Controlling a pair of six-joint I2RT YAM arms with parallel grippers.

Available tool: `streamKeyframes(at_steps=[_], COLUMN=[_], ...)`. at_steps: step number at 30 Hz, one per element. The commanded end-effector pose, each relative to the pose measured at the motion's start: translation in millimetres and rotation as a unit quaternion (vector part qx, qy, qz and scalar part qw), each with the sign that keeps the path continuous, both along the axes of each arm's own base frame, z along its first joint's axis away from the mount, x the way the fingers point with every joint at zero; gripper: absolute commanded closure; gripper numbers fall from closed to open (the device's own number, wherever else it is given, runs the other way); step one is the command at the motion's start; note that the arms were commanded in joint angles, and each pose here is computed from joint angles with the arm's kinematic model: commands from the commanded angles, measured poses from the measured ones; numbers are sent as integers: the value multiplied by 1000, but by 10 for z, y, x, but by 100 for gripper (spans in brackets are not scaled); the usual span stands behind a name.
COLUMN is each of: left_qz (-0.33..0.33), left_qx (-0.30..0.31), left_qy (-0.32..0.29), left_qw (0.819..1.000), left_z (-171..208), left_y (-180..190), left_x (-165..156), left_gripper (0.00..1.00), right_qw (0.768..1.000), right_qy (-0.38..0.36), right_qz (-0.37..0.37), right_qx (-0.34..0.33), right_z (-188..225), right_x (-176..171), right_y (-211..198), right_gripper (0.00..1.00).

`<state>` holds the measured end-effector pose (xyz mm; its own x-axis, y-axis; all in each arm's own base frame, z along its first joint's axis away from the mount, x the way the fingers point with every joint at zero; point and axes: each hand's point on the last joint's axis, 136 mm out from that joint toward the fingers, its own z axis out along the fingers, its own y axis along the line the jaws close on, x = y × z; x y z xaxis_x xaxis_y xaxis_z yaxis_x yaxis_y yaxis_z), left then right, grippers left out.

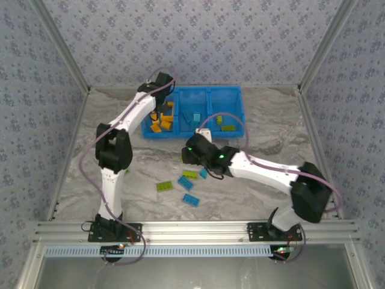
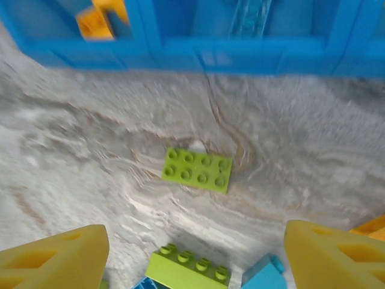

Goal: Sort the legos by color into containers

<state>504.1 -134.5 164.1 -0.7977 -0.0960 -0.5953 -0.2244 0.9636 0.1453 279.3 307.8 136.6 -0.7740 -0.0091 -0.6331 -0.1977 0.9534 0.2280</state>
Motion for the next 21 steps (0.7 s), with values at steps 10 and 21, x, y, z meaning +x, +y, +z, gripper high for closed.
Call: streamKeyframes(at_steps=[10, 21], left_qz=[-87, -231], left_qx=[-139, -340], left_qy=[-143, -177], left_qw=[976, 894], left_z=[1194, 1446], left_y=[-213, -503], left_x=[-1169, -2235], left_gripper=[50, 47], right_qw=[939, 901], right_qy=[9, 106], right_qz=[280, 379], right_qx=[-199, -182], right_z=[-478, -685], right_x=[-33, 310], right_y=[364, 211], right_gripper=[27, 25])
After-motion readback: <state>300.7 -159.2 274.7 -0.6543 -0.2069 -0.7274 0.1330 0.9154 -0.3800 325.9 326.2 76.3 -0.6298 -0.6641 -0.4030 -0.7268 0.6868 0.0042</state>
